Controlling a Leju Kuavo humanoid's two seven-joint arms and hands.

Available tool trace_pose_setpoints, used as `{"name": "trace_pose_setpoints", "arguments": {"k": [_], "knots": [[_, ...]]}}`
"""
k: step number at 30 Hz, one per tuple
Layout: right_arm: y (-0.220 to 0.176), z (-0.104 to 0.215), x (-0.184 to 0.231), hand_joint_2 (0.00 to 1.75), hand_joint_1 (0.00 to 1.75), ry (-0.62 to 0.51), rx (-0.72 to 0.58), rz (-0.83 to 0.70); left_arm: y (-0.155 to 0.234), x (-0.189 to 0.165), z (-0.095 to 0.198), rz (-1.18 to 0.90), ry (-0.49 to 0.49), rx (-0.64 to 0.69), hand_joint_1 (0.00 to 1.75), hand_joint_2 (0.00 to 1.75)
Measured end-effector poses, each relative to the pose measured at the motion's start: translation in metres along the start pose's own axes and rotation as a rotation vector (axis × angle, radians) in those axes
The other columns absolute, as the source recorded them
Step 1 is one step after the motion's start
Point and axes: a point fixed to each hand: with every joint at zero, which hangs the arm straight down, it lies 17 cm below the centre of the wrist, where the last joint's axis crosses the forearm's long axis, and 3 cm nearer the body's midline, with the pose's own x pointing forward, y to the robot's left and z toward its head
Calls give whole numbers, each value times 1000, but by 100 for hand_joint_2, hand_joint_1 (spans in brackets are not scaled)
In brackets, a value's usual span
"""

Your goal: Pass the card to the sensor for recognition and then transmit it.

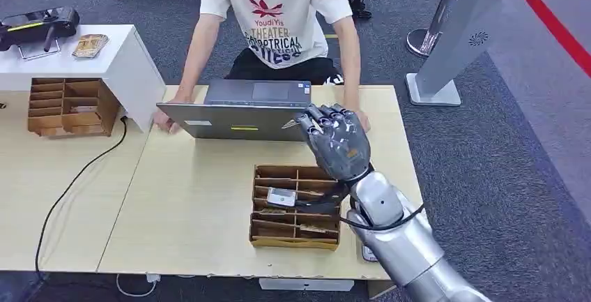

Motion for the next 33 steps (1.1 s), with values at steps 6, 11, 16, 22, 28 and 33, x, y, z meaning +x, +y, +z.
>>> {"name": "trace_pose_setpoints", "arguments": {"k": [6,11,16,22,28,33], "knots": [[-36,0,-12,175,175,175,-137,-290,-1,-1,0,18,-1,-1,0,0],[-59,3,-21,175,175,355,-220,-783,-2,-3,-1,50,1,-6,0,0],[-80,9,-25,175,175,385,-282,-1081,-3,-4,-2,84,3,-17,0,0],[-92,20,-28,175,175,388,-292,-1200,-4,-4,-2,112,2,-27,0,0],[-65,33,-38,175,175,441,-181,-1220,-5,-4,-1,130,2,-35,0,0],[-42,54,-56,175,175,530,-146,-1242,-6,-4,-2,149,2,-40,0,0]]}}
